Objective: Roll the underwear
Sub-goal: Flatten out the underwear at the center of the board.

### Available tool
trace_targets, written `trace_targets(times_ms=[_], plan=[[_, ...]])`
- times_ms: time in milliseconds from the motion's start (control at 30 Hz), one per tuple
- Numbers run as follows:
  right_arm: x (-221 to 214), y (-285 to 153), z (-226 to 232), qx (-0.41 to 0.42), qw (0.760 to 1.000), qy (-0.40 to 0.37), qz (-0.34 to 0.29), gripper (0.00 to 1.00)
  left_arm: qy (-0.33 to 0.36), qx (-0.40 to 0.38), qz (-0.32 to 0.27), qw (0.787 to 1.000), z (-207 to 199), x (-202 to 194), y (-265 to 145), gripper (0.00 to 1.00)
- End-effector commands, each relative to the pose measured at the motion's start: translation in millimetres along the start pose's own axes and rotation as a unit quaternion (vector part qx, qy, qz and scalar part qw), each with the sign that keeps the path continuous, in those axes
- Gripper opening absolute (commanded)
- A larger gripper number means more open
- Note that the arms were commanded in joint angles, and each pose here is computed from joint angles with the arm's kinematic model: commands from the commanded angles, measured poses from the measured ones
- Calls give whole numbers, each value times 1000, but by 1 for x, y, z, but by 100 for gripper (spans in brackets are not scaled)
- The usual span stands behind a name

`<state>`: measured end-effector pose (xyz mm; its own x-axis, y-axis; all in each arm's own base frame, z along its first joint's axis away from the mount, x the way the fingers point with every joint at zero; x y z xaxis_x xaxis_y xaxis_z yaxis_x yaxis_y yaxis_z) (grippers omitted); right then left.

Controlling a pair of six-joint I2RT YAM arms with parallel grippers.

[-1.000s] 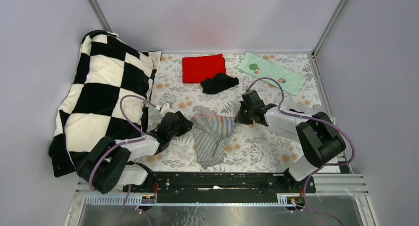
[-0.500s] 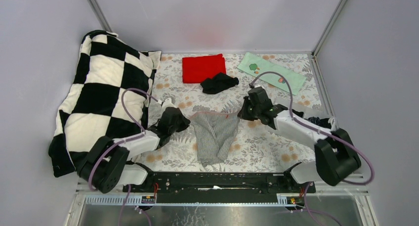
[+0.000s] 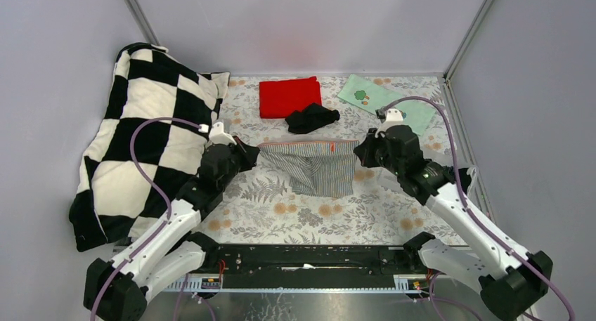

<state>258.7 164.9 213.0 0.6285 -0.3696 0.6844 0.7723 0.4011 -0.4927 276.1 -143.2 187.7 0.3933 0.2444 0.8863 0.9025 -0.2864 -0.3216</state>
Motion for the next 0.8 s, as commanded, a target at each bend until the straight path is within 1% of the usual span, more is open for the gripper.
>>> trace_targets(times_ms=[0,167,233,300,433,533,633,767], plan=[[24,-35,20,52,997,-46,-35,0,45,-15,1,999,-3,14,-19,0],[37,-79,53,144,985,-76,-52,0,100,-81,-21,991,-27,45,-45,0],[38,-94,64,176,980,-86,-46,0,121,-114,-27,986,-39,57,-56,0],[36,-108,76,208,973,-95,-29,0,143,-147,-30,978,-51,67,-69,0],[22,-132,94,264,959,-100,33,0,178,-204,-25,962,-70,84,-97,0],[11,-150,99,286,952,-85,72,0,187,-228,-19,955,-77,90,-121,0],[3,-173,104,311,944,-62,94,0,186,-260,-20,947,-84,94,-151,0],[-4,-199,109,336,935,-20,113,0,161,-302,-9,940,-93,93,-185,0]])
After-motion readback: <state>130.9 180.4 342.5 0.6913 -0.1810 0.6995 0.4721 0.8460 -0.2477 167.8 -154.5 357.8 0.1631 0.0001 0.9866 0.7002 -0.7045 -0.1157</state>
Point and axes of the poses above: each gripper's point midway between its finger pads, its own y axis out along the fingers, its own z axis along the line the jaws close on, x = y × z, the point moved 2 cm from there along -y, back along the fingers, and after that the axes turned 15 degrees about y, right-handed, at the moved point
